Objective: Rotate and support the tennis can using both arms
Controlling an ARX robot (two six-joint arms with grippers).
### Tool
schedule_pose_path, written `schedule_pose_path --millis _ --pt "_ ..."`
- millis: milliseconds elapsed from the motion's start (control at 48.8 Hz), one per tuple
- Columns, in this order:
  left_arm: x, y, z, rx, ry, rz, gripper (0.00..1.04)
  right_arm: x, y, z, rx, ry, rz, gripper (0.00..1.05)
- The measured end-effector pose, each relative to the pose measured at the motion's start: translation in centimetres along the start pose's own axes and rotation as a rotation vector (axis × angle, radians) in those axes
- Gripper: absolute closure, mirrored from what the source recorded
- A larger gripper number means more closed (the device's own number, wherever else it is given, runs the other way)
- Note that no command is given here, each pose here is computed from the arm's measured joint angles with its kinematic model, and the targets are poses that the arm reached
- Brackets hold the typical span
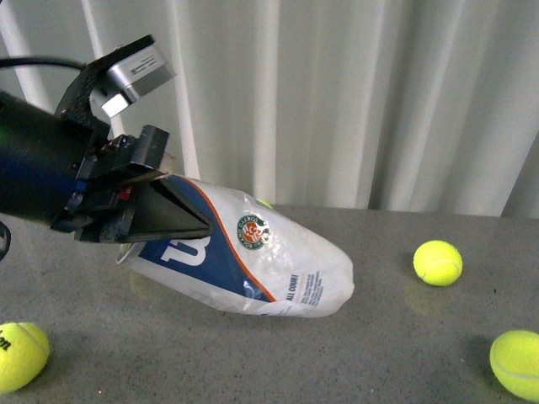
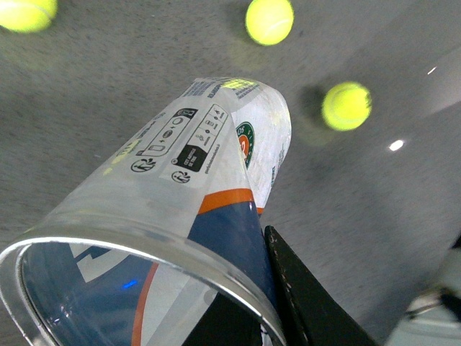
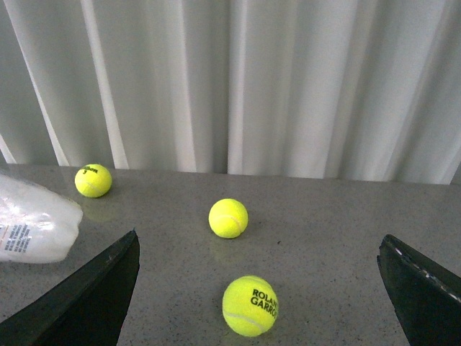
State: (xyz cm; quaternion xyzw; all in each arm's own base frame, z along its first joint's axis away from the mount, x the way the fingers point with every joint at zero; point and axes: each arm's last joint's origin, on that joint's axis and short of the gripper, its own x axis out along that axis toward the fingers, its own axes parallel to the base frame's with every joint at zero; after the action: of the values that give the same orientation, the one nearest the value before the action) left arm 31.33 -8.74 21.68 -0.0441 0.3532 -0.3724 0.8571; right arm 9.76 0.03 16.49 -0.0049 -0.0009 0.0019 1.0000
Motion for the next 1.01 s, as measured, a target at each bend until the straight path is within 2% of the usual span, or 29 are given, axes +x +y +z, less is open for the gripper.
schedule_pose_path --millis 226,349,472,554,800,1005 --pt "-0.1 -3.1 4.0 0.453 0.186 0.190 1.01 0.0 0.0 0.0 0.000 0.000 0.000 0.07" --pt "0.6 -4.9 5.7 0.676 0.278 0.230 1.01 0.0 0.0 0.0 0.000 0.000 0.000 0.07" --pt "1.9 -6.5 6.7 0.817 0.346 0.200 1.01 0.0 0.0 0.0 0.000 0.000 0.000 0.07" --pt "2.7 -7.5 6.6 0.885 0.402 0.161 1.01 0.0 0.0 0.0 0.000 0.000 0.000 0.07" --pt "5.8 -9.2 4.6 1.109 0.585 0.173 1.01 0.0 0.0 0.0 0.000 0.000 0.000 0.07" --pt "7.6 -9.4 3.5 1.163 0.655 0.149 1.01 0.0 0.0 0.0 0.000 0.000 0.000 0.07"
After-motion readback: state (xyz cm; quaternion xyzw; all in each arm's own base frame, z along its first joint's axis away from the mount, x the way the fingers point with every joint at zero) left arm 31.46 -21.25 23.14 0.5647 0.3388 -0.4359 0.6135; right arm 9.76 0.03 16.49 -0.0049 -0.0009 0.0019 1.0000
